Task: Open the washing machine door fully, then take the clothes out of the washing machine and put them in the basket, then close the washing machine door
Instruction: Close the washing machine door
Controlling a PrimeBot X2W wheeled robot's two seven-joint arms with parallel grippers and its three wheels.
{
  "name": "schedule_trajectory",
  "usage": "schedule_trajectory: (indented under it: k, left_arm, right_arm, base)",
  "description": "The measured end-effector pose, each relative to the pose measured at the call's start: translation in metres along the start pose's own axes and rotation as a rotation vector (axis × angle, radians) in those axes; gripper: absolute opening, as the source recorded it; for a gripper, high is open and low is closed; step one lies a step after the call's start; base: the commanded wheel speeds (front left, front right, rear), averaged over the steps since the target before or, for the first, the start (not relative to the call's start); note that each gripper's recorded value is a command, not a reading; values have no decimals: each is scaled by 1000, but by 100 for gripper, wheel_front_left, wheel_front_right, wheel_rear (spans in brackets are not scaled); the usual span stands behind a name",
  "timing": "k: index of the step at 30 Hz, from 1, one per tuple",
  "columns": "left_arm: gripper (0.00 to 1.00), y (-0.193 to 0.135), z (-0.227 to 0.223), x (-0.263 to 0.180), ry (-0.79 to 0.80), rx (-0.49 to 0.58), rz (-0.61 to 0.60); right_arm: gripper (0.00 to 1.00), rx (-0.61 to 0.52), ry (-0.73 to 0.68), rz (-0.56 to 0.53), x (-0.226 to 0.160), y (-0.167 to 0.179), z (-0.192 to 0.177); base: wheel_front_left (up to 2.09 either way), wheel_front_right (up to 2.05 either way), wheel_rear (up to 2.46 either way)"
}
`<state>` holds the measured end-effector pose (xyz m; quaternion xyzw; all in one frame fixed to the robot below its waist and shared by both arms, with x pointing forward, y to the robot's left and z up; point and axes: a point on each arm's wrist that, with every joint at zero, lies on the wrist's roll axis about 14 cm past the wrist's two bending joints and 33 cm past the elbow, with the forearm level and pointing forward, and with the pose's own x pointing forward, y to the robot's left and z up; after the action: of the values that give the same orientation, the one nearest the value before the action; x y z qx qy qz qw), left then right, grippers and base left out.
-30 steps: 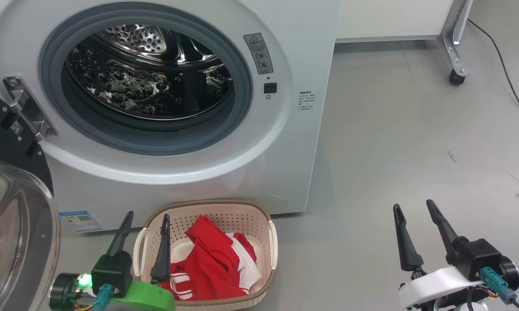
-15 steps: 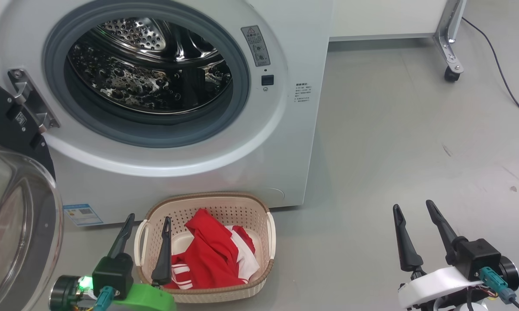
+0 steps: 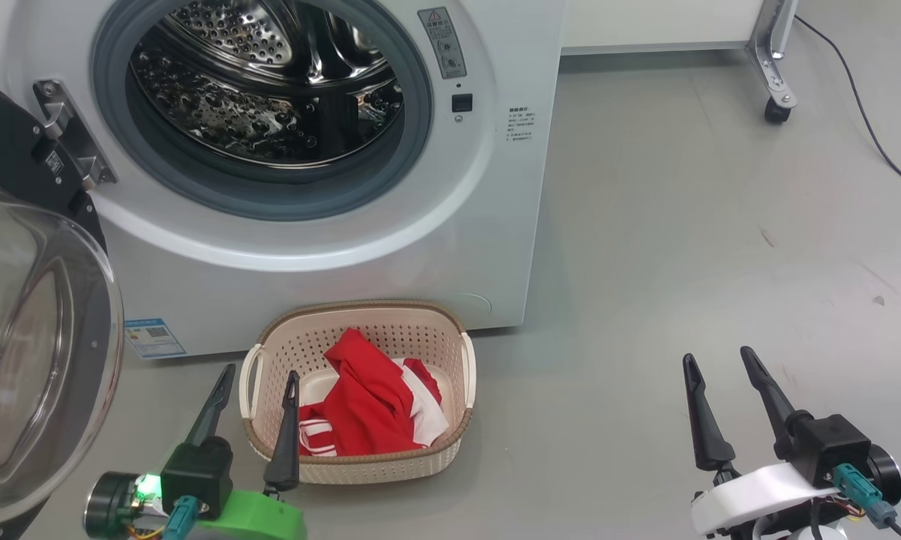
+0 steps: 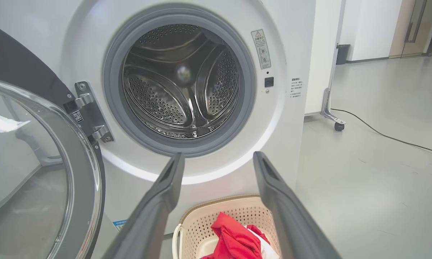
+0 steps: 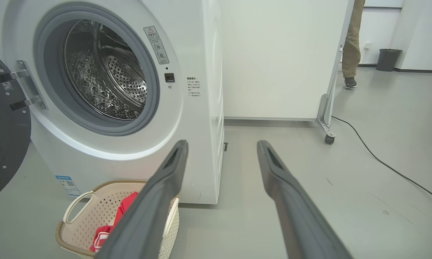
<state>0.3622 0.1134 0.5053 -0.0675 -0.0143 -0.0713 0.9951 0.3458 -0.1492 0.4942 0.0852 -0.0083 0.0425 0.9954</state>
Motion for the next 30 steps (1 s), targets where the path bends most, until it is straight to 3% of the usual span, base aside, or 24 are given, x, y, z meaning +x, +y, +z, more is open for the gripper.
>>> schedule_trajectory:
  k: [30]
  left_arm:
    - [100,4,6,-2,-18,-1,17]
  right_arm:
    - [100,-8,11,-1,1,-1,-3]
  base:
    - [-22,22,0]
